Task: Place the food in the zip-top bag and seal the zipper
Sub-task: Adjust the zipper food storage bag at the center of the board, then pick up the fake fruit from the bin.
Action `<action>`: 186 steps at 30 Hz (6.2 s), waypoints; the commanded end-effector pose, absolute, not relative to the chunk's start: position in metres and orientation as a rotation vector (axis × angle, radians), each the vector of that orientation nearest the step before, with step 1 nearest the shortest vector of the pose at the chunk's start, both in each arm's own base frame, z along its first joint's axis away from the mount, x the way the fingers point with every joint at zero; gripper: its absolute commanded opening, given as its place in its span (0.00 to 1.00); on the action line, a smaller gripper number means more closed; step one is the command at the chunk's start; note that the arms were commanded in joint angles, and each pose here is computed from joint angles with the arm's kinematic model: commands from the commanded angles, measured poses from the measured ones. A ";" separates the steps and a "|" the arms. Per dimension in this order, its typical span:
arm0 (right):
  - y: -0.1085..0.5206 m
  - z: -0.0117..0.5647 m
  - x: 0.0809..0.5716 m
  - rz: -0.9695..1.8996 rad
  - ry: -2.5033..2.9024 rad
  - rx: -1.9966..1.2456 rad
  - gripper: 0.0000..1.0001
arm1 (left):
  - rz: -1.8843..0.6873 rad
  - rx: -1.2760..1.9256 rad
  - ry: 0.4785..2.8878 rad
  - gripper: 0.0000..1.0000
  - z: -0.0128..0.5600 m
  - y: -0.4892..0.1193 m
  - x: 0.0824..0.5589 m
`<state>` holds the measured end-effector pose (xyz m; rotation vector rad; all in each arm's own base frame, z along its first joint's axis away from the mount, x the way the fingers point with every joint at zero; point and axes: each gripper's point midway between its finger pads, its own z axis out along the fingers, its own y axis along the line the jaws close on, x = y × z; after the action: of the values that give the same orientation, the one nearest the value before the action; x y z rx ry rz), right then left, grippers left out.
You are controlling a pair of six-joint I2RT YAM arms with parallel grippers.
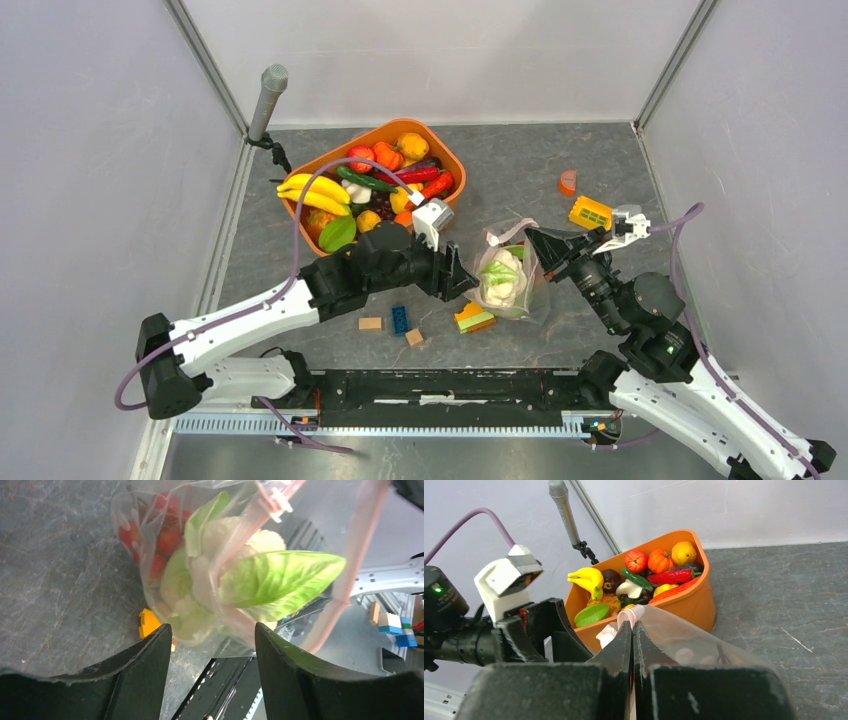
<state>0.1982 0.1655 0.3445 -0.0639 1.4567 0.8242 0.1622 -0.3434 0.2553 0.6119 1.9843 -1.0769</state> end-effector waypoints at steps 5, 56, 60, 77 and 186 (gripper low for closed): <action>0.169 0.370 0.199 0.900 1.371 -0.011 0.00 | -1.110 0.702 2.013 0.71 0.256 -0.349 0.150; 0.151 0.359 0.198 0.881 1.267 0.053 0.00 | -0.746 0.444 1.979 0.02 0.293 -0.319 0.187; 0.136 0.357 0.198 0.864 1.244 0.126 0.00 | -0.781 0.470 1.952 0.02 0.303 -0.327 0.182; 0.149 0.349 0.200 0.886 1.286 0.093 0.00 | -0.722 0.679 2.101 0.37 0.231 -0.348 0.171; 0.134 0.308 0.230 0.642 1.501 0.198 0.00 | -0.246 -0.225 1.985 1.00 0.271 -0.096 0.373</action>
<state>0.2261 0.1435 0.2913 0.1119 1.5610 0.6374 0.3505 -0.0856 0.2545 -0.2635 2.0513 -0.1293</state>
